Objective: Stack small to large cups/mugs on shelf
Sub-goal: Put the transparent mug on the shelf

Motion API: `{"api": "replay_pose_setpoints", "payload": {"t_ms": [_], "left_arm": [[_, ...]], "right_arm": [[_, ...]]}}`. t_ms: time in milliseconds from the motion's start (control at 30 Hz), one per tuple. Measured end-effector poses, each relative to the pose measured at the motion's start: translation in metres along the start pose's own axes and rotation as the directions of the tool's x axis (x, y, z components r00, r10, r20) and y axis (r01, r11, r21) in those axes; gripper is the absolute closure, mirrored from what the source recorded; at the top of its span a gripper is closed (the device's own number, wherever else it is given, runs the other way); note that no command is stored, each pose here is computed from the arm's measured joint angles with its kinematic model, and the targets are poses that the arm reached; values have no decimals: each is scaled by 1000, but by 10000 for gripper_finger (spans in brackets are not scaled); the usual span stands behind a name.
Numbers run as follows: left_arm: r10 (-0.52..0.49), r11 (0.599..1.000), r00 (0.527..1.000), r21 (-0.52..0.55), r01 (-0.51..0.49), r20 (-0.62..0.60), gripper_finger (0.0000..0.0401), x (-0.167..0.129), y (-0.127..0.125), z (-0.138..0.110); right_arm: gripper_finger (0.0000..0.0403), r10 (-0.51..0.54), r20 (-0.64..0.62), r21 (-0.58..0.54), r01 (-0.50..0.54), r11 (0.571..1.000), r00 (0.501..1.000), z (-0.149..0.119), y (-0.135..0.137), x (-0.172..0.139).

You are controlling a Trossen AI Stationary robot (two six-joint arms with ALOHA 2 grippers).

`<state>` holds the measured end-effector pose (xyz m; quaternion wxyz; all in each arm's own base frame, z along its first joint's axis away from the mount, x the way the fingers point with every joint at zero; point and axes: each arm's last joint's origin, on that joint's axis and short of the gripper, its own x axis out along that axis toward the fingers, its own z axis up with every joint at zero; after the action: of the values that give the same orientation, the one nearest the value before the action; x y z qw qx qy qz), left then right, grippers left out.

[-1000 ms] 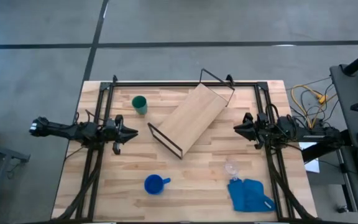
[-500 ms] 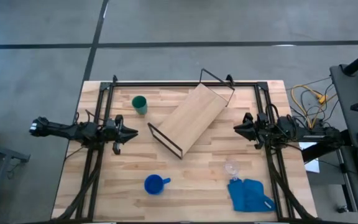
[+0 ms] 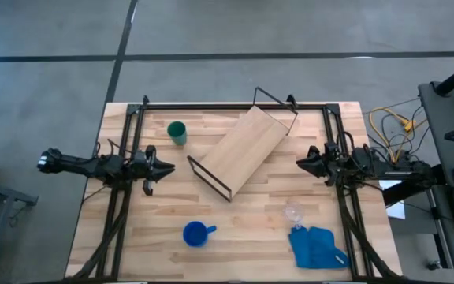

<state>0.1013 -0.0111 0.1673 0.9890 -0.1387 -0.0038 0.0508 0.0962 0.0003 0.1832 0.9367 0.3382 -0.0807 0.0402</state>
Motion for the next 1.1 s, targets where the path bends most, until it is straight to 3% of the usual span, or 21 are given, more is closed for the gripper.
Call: {"api": "replay_pose_setpoints", "payload": {"t_ms": [100, 167, 267, 433, 600, 867, 1100], "left_arm": [[-17, 1000, 999, 6, 17, 33, 354, -1, -3, 11], [-29, 998, 997, 63, 25, 74, 354, -4, -7, 26], [-46, 980, 990, 198, 20, 132, 354, -10, -13, 55], [5, 960, 994, 277, -34, 105, 354, -20, -24, 108], [16, 957, 997, 287, -37, 72, 354, -24, -38, 163], [-18, 955, 974, 294, -50, 226, 354, -37, -58, 245], [-43, 969, 941, 243, -43, 337, 354, -58, -62, 283]], "right_arm": [[326, 30, 35, 12, -30, 999, 999, 3, 3, 0], [326, 45, 53, 27, -47, 999, 998, 7, 6, 0], [326, 68, 79, 22, -70, 997, 995, 18, 15, -1], [326, 67, 66, -69, -62, 996, 996, 50, 42, 1], [326, -19, -38, -145, 13, 989, 999, 84, 70, 13], [326, -73, -103, -255, 44, 966, 992, 139, 115, 45], [326, -15, -34, -294, 5, 956, 999, 184, 152, 63]]}}
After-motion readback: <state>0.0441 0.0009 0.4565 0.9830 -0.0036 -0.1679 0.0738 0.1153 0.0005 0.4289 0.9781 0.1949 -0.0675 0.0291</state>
